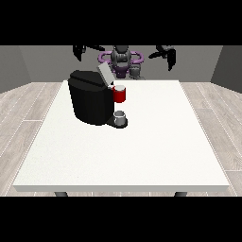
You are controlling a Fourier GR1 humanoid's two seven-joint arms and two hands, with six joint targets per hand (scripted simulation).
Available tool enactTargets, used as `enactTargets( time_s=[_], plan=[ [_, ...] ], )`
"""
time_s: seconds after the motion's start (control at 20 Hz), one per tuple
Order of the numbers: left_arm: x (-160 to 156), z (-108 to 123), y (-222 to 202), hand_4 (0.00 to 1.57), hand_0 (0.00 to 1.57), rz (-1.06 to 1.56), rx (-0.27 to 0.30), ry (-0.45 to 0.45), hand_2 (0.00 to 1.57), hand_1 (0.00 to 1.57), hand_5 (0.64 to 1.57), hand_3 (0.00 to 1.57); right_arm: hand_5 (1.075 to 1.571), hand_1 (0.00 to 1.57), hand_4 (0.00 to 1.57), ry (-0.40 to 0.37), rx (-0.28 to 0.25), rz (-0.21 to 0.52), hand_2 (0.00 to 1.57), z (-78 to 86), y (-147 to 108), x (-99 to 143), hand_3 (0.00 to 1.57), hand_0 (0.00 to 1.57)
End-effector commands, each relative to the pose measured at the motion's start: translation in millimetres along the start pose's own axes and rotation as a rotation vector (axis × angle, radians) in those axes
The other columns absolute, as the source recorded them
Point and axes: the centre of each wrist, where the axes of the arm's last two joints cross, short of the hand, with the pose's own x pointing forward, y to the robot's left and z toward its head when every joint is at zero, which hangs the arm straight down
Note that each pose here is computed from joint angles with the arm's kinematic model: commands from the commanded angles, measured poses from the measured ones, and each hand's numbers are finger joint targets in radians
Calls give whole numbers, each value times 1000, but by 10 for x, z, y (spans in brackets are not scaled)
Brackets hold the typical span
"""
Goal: Insert the coffee pod into the coffee machine and close the lid
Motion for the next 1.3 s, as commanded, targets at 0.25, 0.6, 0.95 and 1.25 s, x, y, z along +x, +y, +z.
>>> enactTargets(
  time_s=[0.25,0.6,0.95,1.25],
  plan=[
    [271,69,-105,382,0,-23,-13,-102,0,0,1571,0,1571,0,97,12,-28,-157,0,-245,-250,28,0,0],
    [335,290,-22,282,0,-37,69,-124,0,0,1571,0,1571,0,0,22,77,-104,0,-398,197,247,0,0],
    [598,378,-54,338,0,-23,82,-178,0,0,1571,0,1571,0,0,-38,104,-74,0,-513,280,310,0,0],
    [581,585,270,381,0,-48,144,-205,0,0,1571,0,1571,0,73,-70,156,-66,0,-628,365,568,0,0]
  ],
)
